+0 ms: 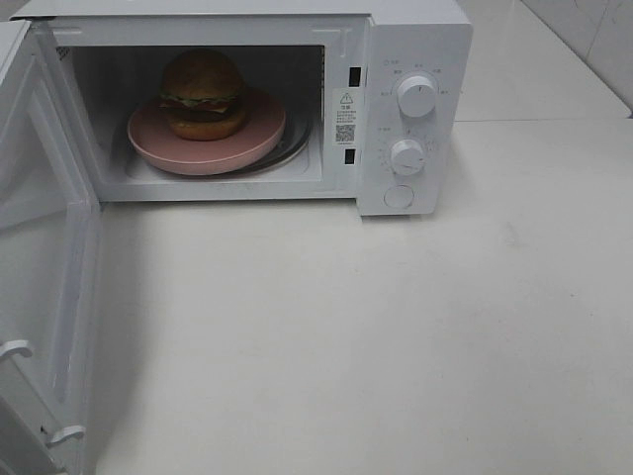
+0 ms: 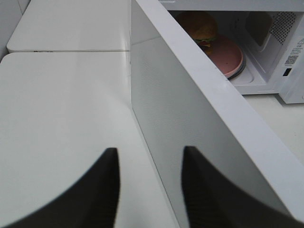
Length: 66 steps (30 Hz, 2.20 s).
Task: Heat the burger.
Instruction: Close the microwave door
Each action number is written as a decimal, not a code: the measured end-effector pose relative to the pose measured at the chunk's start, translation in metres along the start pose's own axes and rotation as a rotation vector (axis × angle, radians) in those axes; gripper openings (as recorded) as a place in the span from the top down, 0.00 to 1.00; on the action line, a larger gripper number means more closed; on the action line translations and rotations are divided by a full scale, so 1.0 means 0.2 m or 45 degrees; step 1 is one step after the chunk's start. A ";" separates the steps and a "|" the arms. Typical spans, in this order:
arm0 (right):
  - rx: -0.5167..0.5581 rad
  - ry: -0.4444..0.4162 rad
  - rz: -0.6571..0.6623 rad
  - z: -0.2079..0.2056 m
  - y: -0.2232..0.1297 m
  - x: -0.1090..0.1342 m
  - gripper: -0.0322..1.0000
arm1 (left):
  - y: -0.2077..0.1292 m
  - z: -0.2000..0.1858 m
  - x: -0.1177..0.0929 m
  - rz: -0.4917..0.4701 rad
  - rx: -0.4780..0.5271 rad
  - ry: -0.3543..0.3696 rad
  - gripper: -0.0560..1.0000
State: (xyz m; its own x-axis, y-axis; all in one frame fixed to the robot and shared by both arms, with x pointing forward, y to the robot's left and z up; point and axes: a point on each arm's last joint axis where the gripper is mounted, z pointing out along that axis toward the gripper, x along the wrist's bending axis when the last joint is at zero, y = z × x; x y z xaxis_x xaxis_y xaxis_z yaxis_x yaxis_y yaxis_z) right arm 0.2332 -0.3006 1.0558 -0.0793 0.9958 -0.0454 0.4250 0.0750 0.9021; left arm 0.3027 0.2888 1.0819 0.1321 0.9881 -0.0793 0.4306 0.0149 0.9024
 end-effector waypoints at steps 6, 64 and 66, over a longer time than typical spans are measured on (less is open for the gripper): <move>0.000 0.000 0.000 0.00 0.00 0.00 0.23 | 0.02 0.10 0.02 0.016 0.089 0.035 0.95; 0.000 0.000 0.000 0.00 0.00 0.00 0.24 | -0.07 0.81 -0.03 0.237 0.134 -0.039 0.95; 0.000 0.000 0.000 0.00 0.00 0.00 0.24 | -0.07 0.83 -0.07 0.261 0.106 -0.079 0.95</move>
State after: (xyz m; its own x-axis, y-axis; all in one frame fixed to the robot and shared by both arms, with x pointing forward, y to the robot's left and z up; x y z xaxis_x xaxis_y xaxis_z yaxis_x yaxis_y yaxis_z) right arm 0.2332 -0.3006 1.0558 -0.0793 0.9958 -0.0454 0.4250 0.0750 0.9021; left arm 0.4426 0.2501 1.0000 0.2775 0.9579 0.0737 0.4611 -0.2001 0.8645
